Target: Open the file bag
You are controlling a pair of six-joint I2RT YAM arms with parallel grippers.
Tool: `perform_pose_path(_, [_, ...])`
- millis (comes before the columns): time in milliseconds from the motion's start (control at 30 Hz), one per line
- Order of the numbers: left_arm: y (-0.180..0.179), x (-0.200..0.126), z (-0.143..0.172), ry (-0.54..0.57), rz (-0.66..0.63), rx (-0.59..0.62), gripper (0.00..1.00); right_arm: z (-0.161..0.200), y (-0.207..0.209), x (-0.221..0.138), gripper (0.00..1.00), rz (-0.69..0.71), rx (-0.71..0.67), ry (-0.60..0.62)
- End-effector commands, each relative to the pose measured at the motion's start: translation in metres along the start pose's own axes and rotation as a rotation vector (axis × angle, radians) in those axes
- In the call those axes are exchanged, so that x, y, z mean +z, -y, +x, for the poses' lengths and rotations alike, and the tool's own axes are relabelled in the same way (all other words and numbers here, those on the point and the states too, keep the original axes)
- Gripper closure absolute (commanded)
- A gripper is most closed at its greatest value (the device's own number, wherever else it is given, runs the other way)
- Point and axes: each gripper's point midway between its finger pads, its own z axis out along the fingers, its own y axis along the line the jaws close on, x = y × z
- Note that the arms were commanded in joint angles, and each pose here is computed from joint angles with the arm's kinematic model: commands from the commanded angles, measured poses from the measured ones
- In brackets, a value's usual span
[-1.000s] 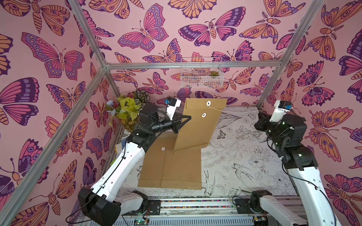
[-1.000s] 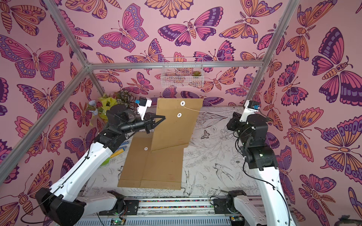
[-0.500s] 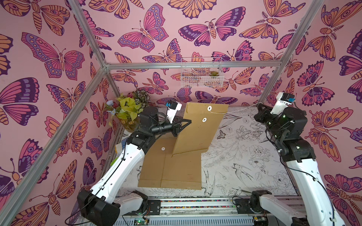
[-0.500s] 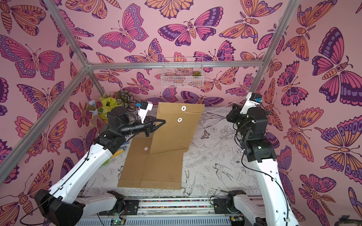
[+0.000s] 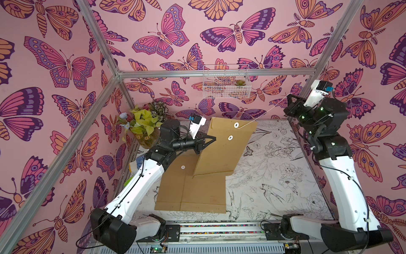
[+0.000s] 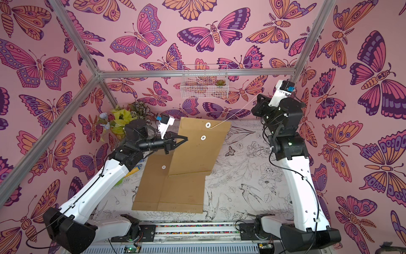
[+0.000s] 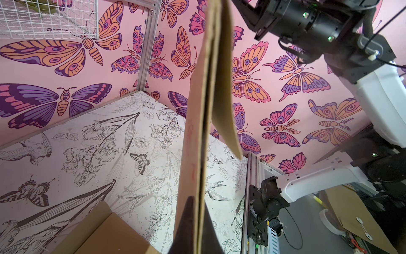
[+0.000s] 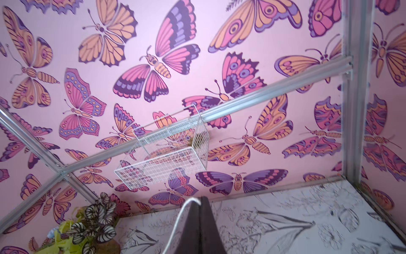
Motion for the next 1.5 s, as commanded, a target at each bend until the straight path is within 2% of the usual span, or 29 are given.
perform_pose_path(0, [-0.003, 0.006, 0.007, -0.017, 0.042, -0.005, 1.0, -0.002, -0.022, 0.018, 1.0, -0.122, -0.004, -0.04])
perform_pose_path(200, [0.003, 0.015, 0.003, -0.032, 0.108, 0.005, 1.0, -0.003, -0.064, 0.044, 1.0, -0.363, 0.013, -0.112])
perform_pose_path(300, [0.011, 0.021, 0.002, -0.042, 0.157, 0.021, 1.0, 0.005, -0.071, 0.052, 1.0, -0.411, 0.014, -0.159])
perform_pose_path(700, [0.027, 0.039, -0.016, -0.027, 0.28, 0.109, 1.0, 0.071, -0.02, 0.065, 0.98, -0.241, 0.026, -0.357])
perform_pose_path(900, [0.029, 0.04, -0.029, 0.018, 0.298, 0.14, 1.0, 0.114, 0.019, 0.079, 0.8, -0.171, 0.138, -0.462])
perform_pose_path(1067, [0.028, 0.037, -0.043, 0.075, 0.314, 0.149, 1.0, 0.133, 0.04, 0.078, 0.56, -0.123, 0.177, -0.498])
perform_pose_path(1167, [0.025, 0.03, -0.053, 0.118, 0.331, 0.143, 1.0, 0.143, 0.05, 0.077, 0.46, -0.089, 0.187, -0.513])
perform_pose_path(1467, [0.014, 0.007, -0.081, 0.208, 0.312, 0.16, 1.0, 0.17, 0.08, 0.076, 0.33, -0.001, 0.229, -0.56])
